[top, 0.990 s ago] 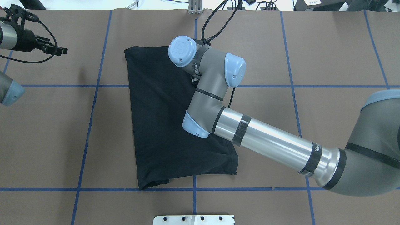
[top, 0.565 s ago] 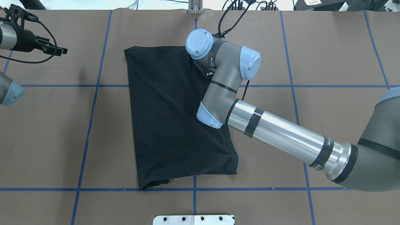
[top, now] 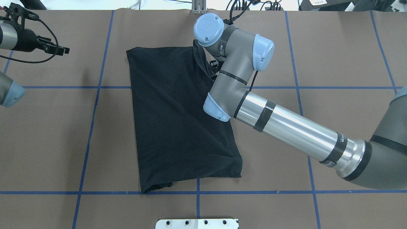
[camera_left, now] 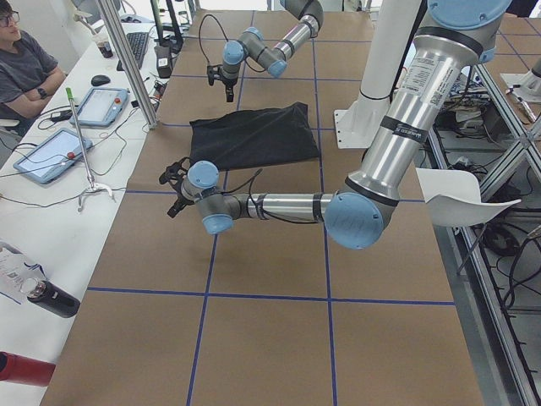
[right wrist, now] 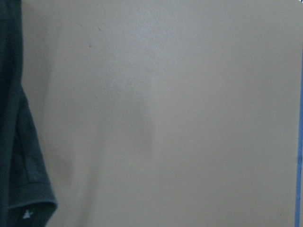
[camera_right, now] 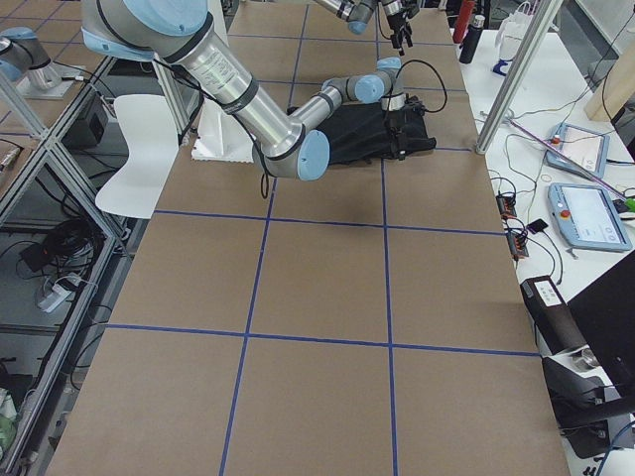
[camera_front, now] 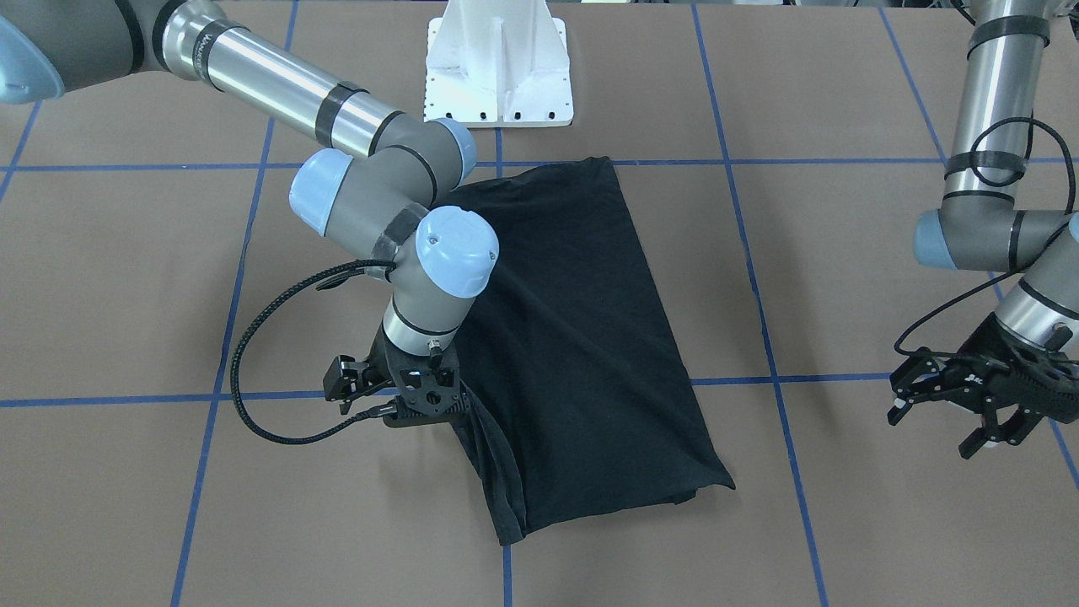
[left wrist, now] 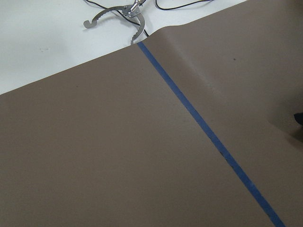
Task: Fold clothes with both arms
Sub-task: 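Sweep the right gripper along the shirt's far edge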
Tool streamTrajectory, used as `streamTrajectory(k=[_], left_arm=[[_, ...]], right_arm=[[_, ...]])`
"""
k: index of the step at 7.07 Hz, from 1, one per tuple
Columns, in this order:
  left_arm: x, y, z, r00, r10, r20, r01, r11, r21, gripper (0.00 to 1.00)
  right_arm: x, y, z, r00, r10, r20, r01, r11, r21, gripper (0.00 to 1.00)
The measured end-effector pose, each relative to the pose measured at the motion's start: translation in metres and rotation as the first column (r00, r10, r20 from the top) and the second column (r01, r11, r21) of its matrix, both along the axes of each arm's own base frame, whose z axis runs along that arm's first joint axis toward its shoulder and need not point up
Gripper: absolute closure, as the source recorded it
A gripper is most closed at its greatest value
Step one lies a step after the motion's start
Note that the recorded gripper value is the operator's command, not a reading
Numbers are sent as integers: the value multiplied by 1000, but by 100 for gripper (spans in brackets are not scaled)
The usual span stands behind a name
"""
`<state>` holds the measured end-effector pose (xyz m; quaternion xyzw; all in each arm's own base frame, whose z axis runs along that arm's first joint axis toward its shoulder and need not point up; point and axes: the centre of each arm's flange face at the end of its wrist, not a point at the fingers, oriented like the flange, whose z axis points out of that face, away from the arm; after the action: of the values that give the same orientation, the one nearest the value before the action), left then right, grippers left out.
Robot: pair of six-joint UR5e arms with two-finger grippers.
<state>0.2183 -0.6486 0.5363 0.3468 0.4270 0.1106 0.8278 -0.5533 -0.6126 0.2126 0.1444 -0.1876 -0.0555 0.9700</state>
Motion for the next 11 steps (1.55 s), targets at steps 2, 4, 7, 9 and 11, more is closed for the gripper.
streamTrajectory(k=[2,4,7,9,11], left_arm=[[0,0,-1,1000,-4,-6,4,1000,-6,0],[0,0,0,1000,-4,-5,4,1000,-9,0],[0,1,2,1000,-4,-4,4,1000,-11,0],[-1,2,3,1000,-3,-4,3,1000,-12,0],[-1,2,4,1000,-3,-4,3,1000,-11,0]], right_arm=[[-18,-12,-25,996,53,70,-54,998,16,1],[-46,-23,-39,991,97,96,-99,995,11,1],[-89,-11,-35,986,131,100,-136,990,47,2],[-105,-1,-24,987,140,75,-144,988,51,2],[-107,-3,-14,988,147,50,-150,987,56,2]])
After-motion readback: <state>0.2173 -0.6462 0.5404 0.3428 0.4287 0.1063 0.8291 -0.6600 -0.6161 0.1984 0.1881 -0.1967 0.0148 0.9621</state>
